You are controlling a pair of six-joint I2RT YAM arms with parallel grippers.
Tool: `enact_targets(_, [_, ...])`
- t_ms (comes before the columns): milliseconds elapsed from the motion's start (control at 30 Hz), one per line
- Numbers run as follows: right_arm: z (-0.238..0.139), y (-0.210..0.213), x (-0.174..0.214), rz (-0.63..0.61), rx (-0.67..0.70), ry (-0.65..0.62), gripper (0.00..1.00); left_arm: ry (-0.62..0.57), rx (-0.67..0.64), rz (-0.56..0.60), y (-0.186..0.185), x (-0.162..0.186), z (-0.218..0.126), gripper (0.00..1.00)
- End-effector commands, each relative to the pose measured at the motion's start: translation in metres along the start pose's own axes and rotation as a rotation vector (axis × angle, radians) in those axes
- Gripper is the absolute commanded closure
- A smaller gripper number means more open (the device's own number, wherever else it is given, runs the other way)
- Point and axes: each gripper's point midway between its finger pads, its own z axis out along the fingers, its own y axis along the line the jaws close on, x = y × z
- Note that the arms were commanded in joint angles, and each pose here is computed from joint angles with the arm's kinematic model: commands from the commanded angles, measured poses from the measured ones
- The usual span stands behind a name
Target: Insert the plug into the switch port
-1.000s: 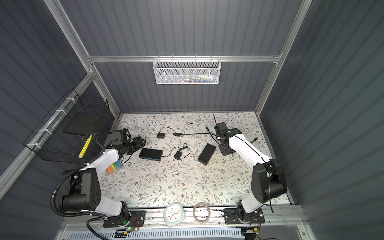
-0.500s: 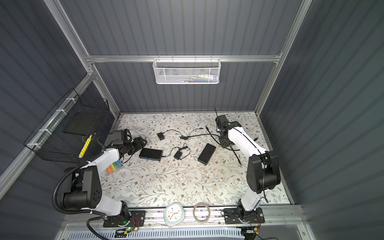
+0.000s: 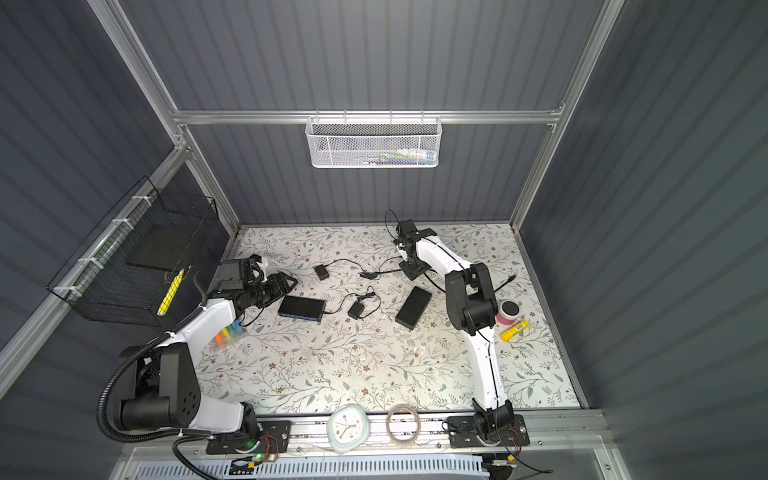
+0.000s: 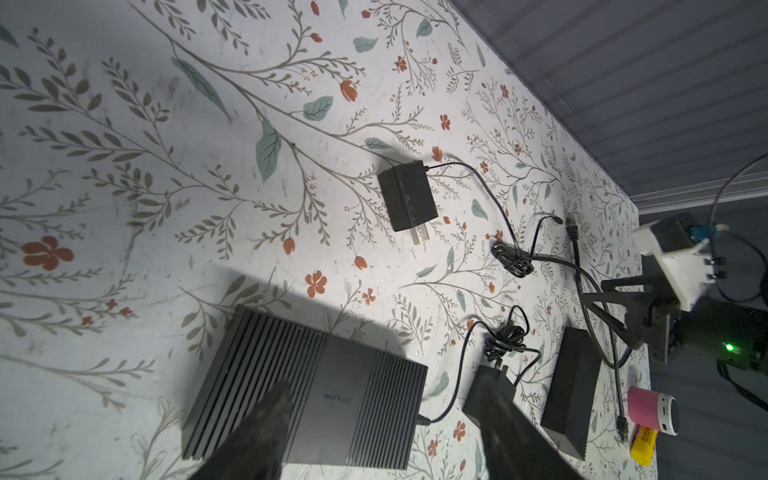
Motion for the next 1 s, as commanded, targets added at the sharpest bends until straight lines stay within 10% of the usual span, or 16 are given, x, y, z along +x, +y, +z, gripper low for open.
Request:
enact_targets(0, [-0.012,-0.021,-0.003,0.003,0.024,-0.026,0.51,0.032,0.014,0.014,0.000,0.011,-0.002,0.29])
enact_targets(967, [0.038,-0.049,0.027,0.161,-0.103,0.021,0.77,0.048,0.021,0.011,0.000,0.012,0.003,0.30])
